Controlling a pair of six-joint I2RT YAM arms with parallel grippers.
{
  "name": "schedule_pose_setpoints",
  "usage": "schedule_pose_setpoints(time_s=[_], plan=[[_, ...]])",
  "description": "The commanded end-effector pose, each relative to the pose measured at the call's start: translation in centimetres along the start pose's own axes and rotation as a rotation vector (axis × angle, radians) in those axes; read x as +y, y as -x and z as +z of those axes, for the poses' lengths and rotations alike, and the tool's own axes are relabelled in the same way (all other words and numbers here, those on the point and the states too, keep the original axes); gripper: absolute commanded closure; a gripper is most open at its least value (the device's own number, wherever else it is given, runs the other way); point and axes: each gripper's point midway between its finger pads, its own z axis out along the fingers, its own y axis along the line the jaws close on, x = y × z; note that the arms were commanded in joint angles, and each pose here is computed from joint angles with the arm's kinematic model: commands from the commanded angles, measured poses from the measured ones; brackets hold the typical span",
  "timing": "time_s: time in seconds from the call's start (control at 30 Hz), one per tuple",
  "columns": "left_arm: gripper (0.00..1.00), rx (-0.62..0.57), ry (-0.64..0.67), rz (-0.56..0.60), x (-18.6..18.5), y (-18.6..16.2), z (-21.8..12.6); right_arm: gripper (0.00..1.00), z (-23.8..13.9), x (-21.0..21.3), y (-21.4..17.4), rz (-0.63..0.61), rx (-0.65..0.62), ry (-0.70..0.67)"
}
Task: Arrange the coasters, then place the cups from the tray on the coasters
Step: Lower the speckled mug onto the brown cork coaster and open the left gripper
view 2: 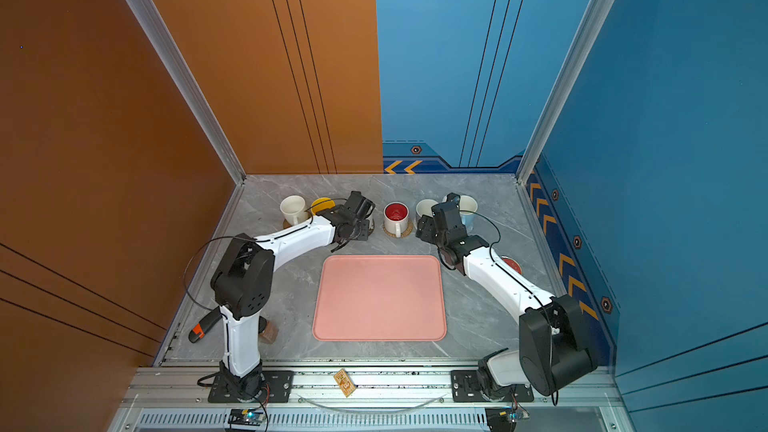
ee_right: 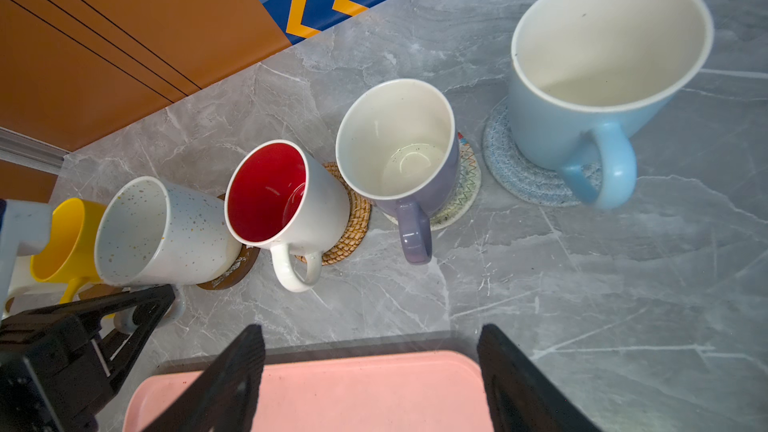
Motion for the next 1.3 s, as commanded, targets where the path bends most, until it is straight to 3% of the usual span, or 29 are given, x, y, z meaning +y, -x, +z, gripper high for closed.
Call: schedule_pose_setpoints(time_s=[0.0,0.1,0.37,0.7,1.03,1.17,1.27], plan=[[1.0,-0.084,0.014,-0.029,0.2,3.1,-0.7,0.21,0.1,-0.2,-0.1,0.016,0.003,0.007],[1.0,-0.077,0.019,-0.031,0.3,3.0,-0.8,0.21,0.1,-0.2,-0.1,0.016,0.002,0.007],[0.72,-0.064,0.034,-0.03,0.5,2.8,-0.9,0.21,0.1,-0.1,-0.1,0.016,0.003,0.01],[0.48,-0.071,0.033,-0.021,0.5,3.0,-2.3,0.21,-0.2,-0.5,0.1,0.009,-0.002,-0.004],[0.3,-0.233,0.024,0.016,2.6,5.4,-11.5,0.15,-5.1,-5.6,2.2,-0.055,-0.085,-0.097],[0.24,-0.316,0.144,0.114,6.6,5.4,-15.5,0.06,-7.3,-10.8,3.1,-0.05,-0.139,-0.217],[0.18,-0.378,0.235,0.12,10.6,4.9,-17.3,0.0,-8.2,-14.3,3.8,-0.03,-0.179,-0.275]])
